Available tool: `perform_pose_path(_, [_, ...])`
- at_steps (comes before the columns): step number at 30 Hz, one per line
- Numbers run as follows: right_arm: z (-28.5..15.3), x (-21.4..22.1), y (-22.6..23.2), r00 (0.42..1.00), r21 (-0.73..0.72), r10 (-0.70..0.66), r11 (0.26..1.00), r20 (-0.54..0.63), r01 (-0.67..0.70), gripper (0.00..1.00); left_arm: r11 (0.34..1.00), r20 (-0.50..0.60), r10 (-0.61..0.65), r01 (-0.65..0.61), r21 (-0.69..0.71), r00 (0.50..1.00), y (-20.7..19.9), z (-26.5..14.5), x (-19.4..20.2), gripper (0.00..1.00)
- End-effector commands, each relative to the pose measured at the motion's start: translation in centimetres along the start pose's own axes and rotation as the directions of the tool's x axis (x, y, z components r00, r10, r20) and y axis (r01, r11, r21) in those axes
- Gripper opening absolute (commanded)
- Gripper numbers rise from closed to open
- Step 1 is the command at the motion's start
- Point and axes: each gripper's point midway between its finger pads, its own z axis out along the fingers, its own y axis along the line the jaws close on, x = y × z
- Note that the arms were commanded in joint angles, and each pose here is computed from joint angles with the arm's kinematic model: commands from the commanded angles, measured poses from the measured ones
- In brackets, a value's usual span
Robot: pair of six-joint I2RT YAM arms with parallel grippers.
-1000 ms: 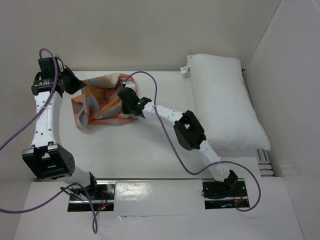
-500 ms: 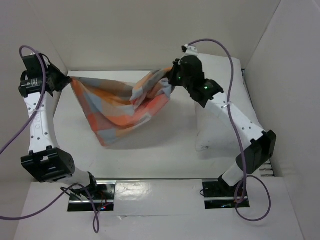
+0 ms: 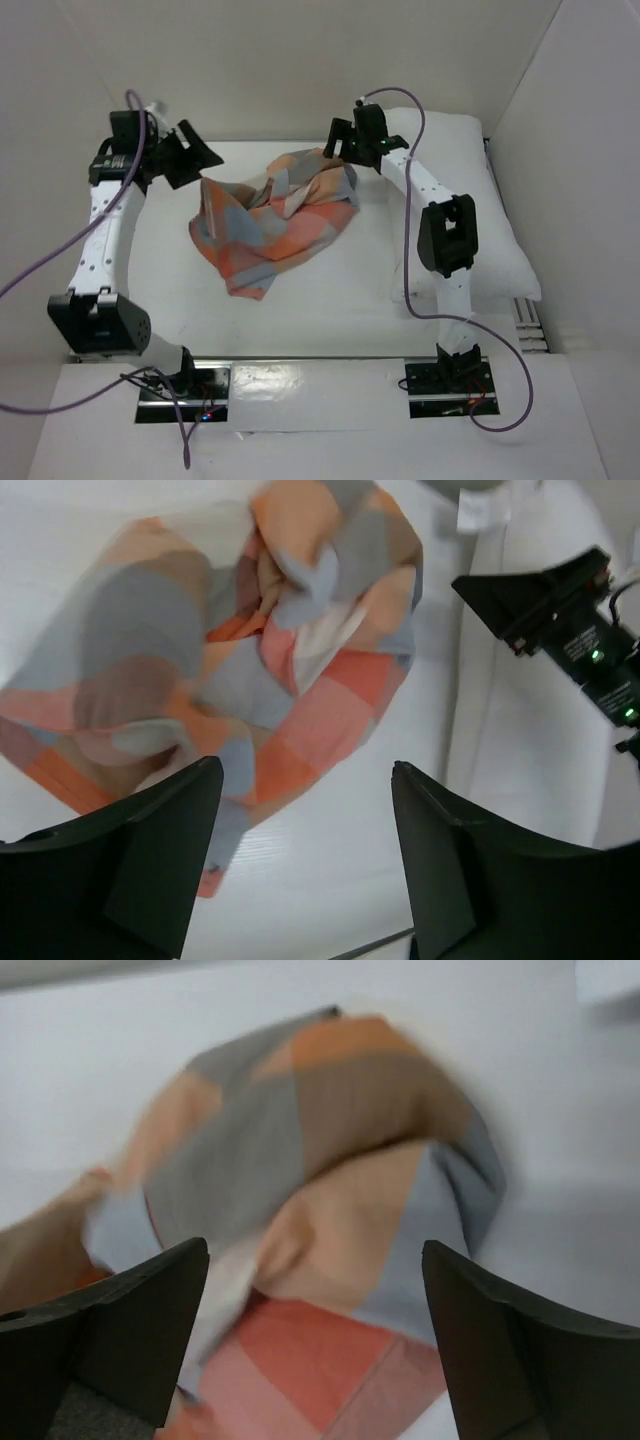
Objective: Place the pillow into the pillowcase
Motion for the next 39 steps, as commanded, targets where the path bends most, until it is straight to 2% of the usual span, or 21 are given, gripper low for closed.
perform_pose_path(1, [-5.4,-1.3,4.7,0.997,-0.076,-0.069,0.994,0.046,0.072,0.96,0.982,-0.151,0.180,-0.170,0.078,0.972,-1.5,2.7,1.8,0.83])
perform_pose_path(2, [-8.6,-3.4,6.7,0.987,-0.113,-0.080,0.989,0.140,0.096,1.00,0.983,-0.140,0.185,-0.180,0.045,0.973,-1.6,2.7,1.1,0.83])
perform_pose_path(3, [-8.6,-0.5,6.5,0.991,-0.099,-0.095,0.990,0.099,0.104,1.00,0.982,-0.102,0.177,-0.183,-0.050,0.979,-0.1,2.9,0.2,0.83])
perform_pose_path(4, [-9.4,0.0,7.1,0.990,-0.113,-0.101,0.987,0.099,0.112,1.00,0.981,-0.081,0.158,-0.166,-0.098,0.984,0.6,2.6,0.0,0.80])
perform_pose_path(5, [-11.0,0.0,8.1,0.989,-0.134,-0.096,0.985,0.110,0.111,1.00,0.976,-0.065,0.103,-0.114,-0.188,0.993,3.3,2.5,-0.1,0.61])
perform_pose_path(6, [-11.2,2.6,9.6,0.990,-0.162,-0.121,0.978,0.073,0.131,1.00,0.958,-0.013,0.072,-0.073,-0.276,0.997,5.2,2.1,-0.9,0.49])
perform_pose_path(7, [-11.5,3.7,10.4,0.989,-0.161,-0.136,0.976,0.066,0.145,1.00,0.949,0.019,-0.001,0.007,-0.316,1.000,6.4,1.8,-1.0,0.39])
perform_pose_path(8, [-11.6,5.2,11.7,0.985,-0.174,-0.165,0.970,0.053,0.172,1.00,0.941,0.067,-0.032,0.053,-0.336,0.997,7.9,0.6,-1.9,0.37])
perform_pose_path(9, [-12.0,6.5,13.0,0.982,-0.187,-0.185,0.964,0.041,0.189,1.00,0.932,0.075,-0.059,0.082,-0.353,0.995,9.4,0.8,-1.5,0.39])
perform_pose_path(11, [-11.4,12.9,16.1,0.960,-0.228,-0.275,0.939,-0.045,0.258,1.00,0.900,0.118,-0.120,0.158,-0.407,0.986,12.1,0.2,-2.0,0.45])
perform_pose_path(13, [-11.4,17.2,19.2,0.938,-0.269,-0.336,0.914,-0.086,0.303,1.00,0.863,0.145,-0.164,0.213,-0.458,0.976,14.0,-0.9,-1.9,0.50])
perform_pose_path(17, [-8.8,24.4,23.5,0.894,-0.291,-0.427,0.879,-0.134,0.377,0.99,0.810,0.258,-0.200,0.307,-0.500,0.945,15.8,-3.7,-3.4,0.52])
perform_pose_path(19, [-8.3,24.9,26.1,0.890,-0.312,-0.445,0.864,-0.103,0.396,0.91,0.785,0.299,-0.182,0.322,-0.530,0.937,16.2,-4.9,-3.7,0.52])
perform_pose_path(21, [-7.5,26.8,27.0,0.871,-0.318,-0.479,0.847,-0.109,0.426,0.88,0.784,0.328,-0.179,0.336,-0.522,0.928,15.6,-5.9,-3.9,0.52])
perform_pose_path(24, [-4.4,30.5,26.7,0.834,-0.289,-0.533,0.828,-0.143,0.479,0.83,0.791,0.320,-0.184,0.334,-0.512,0.929,15.4,-5.8,-3.8,0.52])
perform_pose_path(27, [-3.1,30.9,26.3,0.826,-0.232,-0.549,0.826,-0.130,0.513,0.76,0.800,0.298,-0.199,0.331,-0.501,0.933,15.3,-5.4,-3.2,0.52])
perform_pose_path(29, [-2.5,32.8,25.4,0.799,-0.218,-0.580,0.810,-0.160,0.544,0.76,0.804,0.283,-0.209,0.329,-0.494,0.936,15.2,-5.1,-2.8,0.52])
perform_pose_path(34, [-2.4,34.3,24.5,0.766,-0.166,-0.622,0.782,-0.161,0.600,0.59,0.810,0.284,-0.197,0.319,-0.493,0.938,15.2,-5.1,-3.0,0.52])
perform_pose_path(35, [-2.4,34.3,24.1,0.763,-0.154,-0.625,0.780,-0.166,0.606,0.47,0.814,0.279,-0.200,0.318,-0.487,0.939,15.1,-5.0,-3.0,0.52])
perform_pose_path(38, [-3.4,33.4,24.8,0.766,-0.146,-0.626,0.779,-0.147,0.609,0.22,0.823,0.270,-0.206,0.316,-0.473,0.941,14.9,-4.7,-2.8,0.52])
perform_pose_path(39, [-3.7,33.0,24.9,0.768,-0.147,-0.625,0.781,-0.143,0.608,0.09,0.826,0.256,-0.215,0.315,-0.467,0.943,14.9,-4.5,-2.4,0.52])
